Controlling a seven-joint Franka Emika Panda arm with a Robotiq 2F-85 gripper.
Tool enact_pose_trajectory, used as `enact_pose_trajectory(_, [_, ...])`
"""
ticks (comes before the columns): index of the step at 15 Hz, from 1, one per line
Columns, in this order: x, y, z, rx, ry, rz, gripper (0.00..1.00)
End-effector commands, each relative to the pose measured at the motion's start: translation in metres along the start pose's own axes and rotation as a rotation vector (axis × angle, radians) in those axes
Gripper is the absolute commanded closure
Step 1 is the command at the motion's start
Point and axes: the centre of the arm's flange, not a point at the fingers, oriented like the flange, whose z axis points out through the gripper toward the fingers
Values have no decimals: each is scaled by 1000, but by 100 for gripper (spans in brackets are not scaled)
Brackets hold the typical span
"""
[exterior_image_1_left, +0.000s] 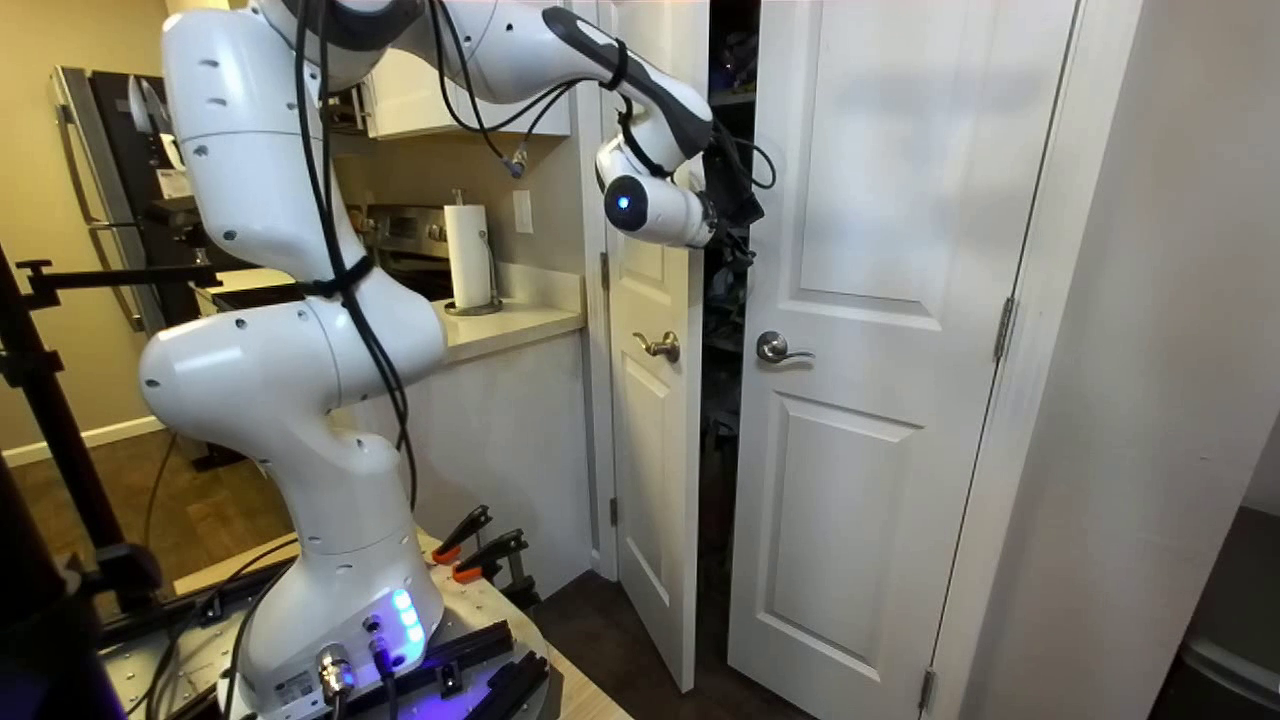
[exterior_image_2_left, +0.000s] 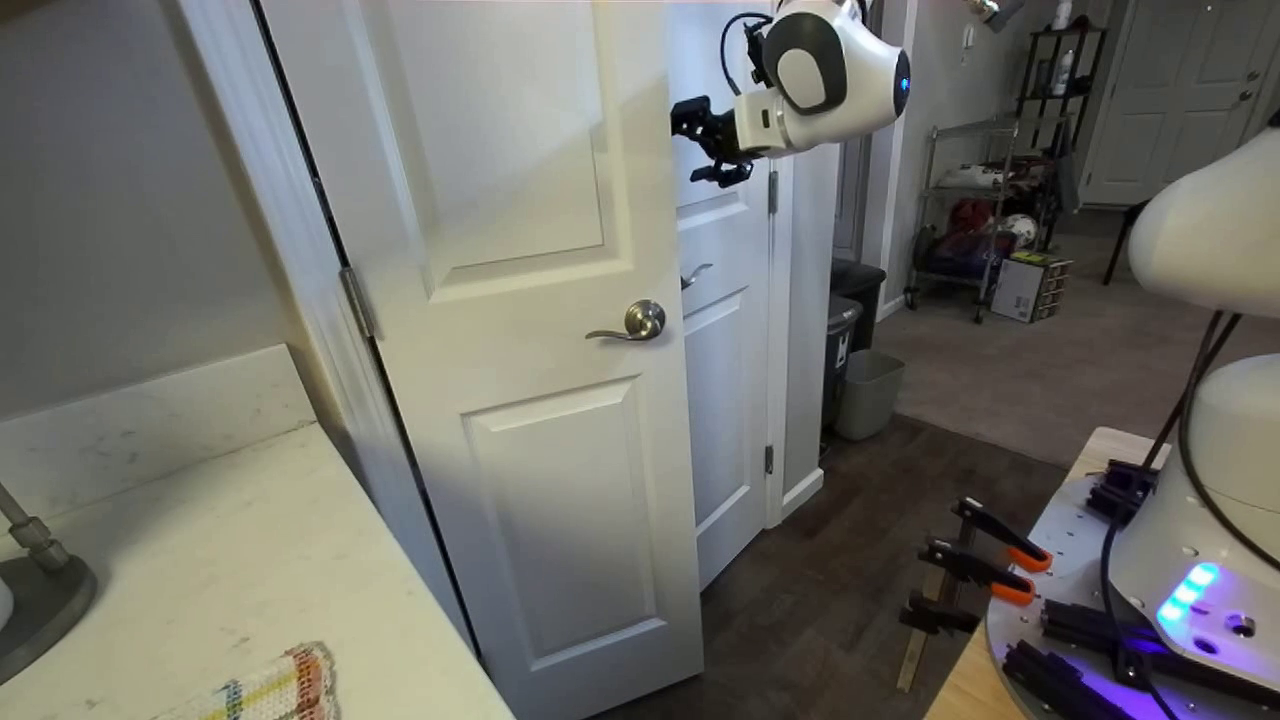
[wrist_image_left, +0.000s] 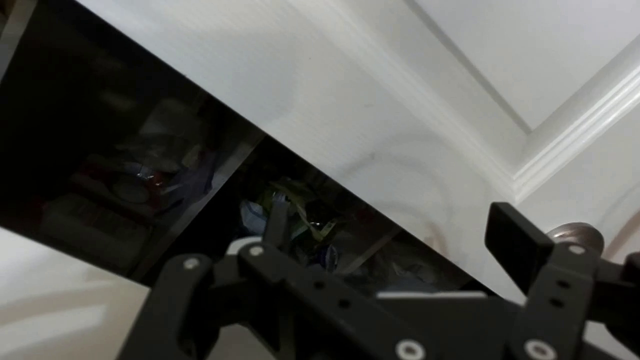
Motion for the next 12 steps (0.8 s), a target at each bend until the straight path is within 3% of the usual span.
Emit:
enact_pose_trajectory(1, [4, -8, 30, -90, 85, 13, 0])
enact_pose_trajectory(12, [-2, -14, 16, -143, 243, -54, 0])
